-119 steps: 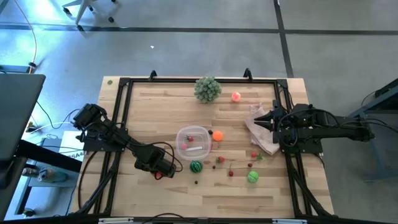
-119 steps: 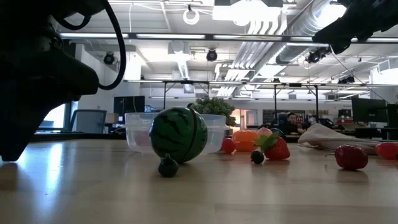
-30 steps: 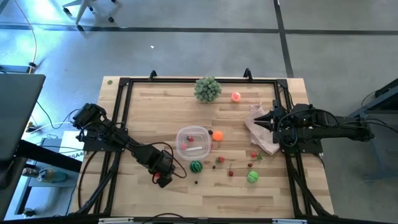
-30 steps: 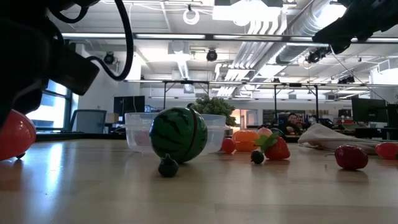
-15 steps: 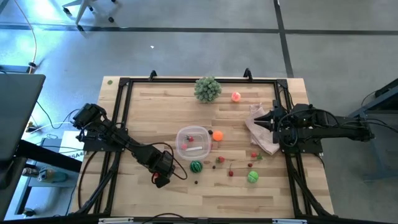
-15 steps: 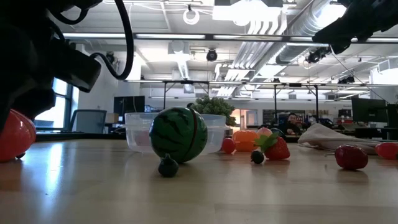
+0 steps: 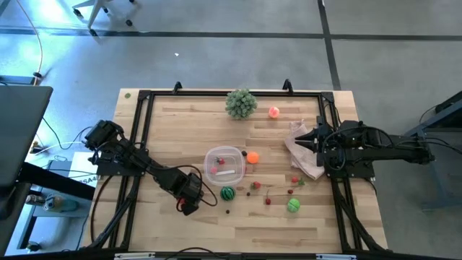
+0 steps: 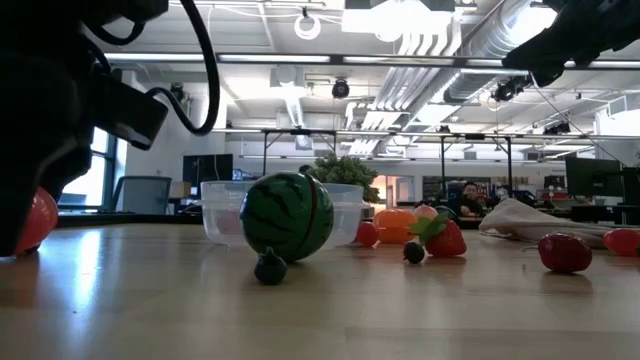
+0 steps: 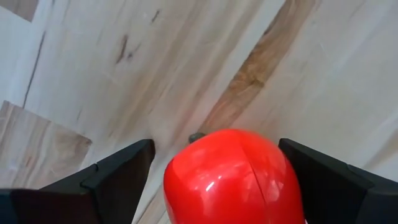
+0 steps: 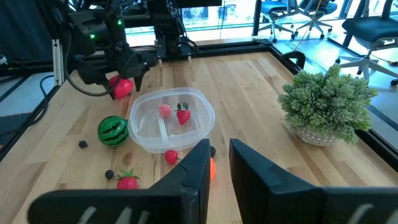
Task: Pick and placing Produce into tupperware
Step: Put the red apple into the transparent bin
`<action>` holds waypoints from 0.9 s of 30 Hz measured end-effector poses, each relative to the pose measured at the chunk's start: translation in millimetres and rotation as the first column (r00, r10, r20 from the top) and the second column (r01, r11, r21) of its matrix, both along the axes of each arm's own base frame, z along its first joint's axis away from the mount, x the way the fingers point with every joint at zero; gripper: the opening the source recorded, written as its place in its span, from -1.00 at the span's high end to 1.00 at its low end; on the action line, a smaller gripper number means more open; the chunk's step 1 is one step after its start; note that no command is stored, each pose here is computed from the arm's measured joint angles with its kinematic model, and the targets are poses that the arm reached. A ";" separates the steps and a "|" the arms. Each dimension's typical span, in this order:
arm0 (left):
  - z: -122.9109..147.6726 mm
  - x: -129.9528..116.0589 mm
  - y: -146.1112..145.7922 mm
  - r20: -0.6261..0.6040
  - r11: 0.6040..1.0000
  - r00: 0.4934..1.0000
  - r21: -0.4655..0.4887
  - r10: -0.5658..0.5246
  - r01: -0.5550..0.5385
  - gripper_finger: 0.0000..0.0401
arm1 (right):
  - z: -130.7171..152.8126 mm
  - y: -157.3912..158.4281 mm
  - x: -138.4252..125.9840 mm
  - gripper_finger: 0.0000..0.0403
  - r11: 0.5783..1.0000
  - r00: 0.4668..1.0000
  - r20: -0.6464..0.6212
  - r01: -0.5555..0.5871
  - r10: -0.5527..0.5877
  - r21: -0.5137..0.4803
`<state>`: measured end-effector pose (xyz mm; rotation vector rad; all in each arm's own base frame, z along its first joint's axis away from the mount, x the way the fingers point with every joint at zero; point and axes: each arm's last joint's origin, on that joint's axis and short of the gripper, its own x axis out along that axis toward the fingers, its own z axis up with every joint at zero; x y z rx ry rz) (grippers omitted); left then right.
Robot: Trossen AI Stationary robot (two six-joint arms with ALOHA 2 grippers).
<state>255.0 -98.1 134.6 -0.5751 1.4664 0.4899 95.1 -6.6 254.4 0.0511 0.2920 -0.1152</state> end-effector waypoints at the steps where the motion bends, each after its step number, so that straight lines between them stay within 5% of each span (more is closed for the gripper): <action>1: -0.1 -0.3 0.1 -0.002 1.000 1.000 0.001 0.004 -0.004 -0.67 | 0.0 0.0 0.0 0.74 1.000 1.000 0.000 0.000 0.000 0.000; 11: -0.4 -2.8 1.7 -0.026 0.996 0.996 0.025 0.082 -0.081 -0.26 | 0.0 0.0 0.0 0.74 1.000 1.000 0.000 0.000 0.000 0.000; 20: -0.5 -2.6 1.3 -0.025 0.996 0.996 0.016 0.090 -0.090 -0.70 | 0.0 0.0 0.0 0.74 1.000 1.000 0.000 0.000 0.000 0.000; 27: -0.5 -3.5 1.2 -0.040 0.991 0.990 0.009 0.135 -0.134 -0.76 | 0.0 0.0 0.0 0.74 1.000 1.000 0.000 0.000 0.000 0.000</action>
